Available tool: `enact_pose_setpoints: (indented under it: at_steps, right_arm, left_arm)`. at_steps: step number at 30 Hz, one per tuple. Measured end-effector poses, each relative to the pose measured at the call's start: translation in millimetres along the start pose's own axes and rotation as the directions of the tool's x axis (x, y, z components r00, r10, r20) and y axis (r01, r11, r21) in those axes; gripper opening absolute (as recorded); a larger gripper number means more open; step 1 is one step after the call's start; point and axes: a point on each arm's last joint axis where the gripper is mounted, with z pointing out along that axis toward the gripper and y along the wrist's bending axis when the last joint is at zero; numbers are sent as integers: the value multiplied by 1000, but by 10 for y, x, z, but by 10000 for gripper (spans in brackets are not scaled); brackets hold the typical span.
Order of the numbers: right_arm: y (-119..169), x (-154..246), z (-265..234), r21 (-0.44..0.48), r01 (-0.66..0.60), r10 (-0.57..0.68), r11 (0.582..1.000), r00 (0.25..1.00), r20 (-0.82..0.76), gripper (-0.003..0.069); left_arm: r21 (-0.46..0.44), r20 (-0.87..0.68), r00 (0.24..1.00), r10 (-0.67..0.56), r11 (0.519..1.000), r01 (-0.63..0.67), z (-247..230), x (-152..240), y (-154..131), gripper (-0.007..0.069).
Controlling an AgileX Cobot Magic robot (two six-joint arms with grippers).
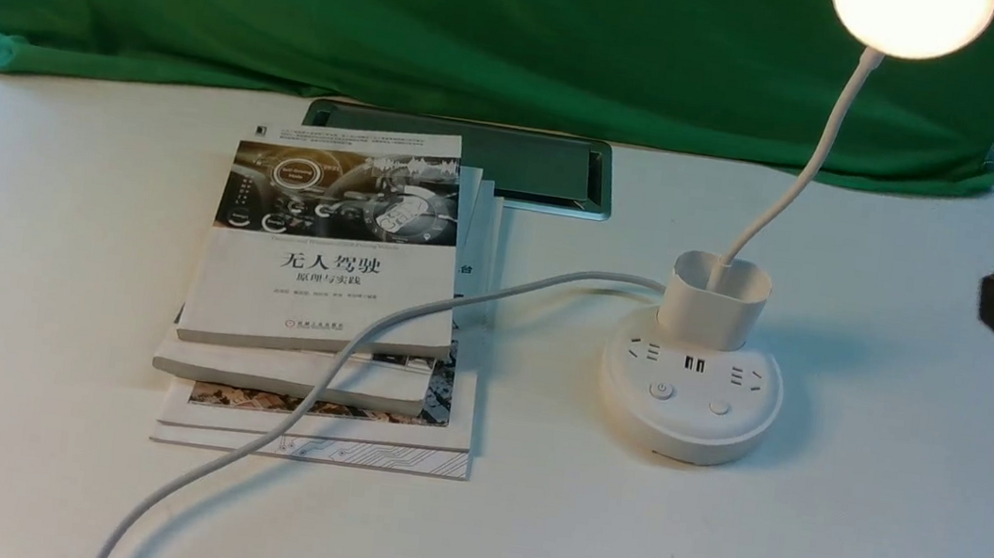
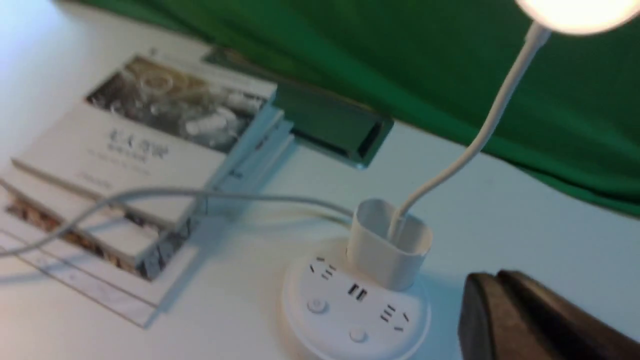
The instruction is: Turn on the desk lamp on the white desktop with your hand.
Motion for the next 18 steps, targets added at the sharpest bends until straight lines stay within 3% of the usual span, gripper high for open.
enact_pose_setpoints:
  at_steps: [8, 18]
  right_arm:
    - [-8, 50, -410, 2, -35, 35, 999, 990, 133, 69]
    - [-4, 115, -502, 6, -7, 6, 1000, 983, 185, 99]
  left_arm:
    - [0, 0, 1000, 0, 1000, 0, 0, 0, 0, 21]
    - [0, 0, 1000, 0, 1000, 0, 0, 0, 0, 21]
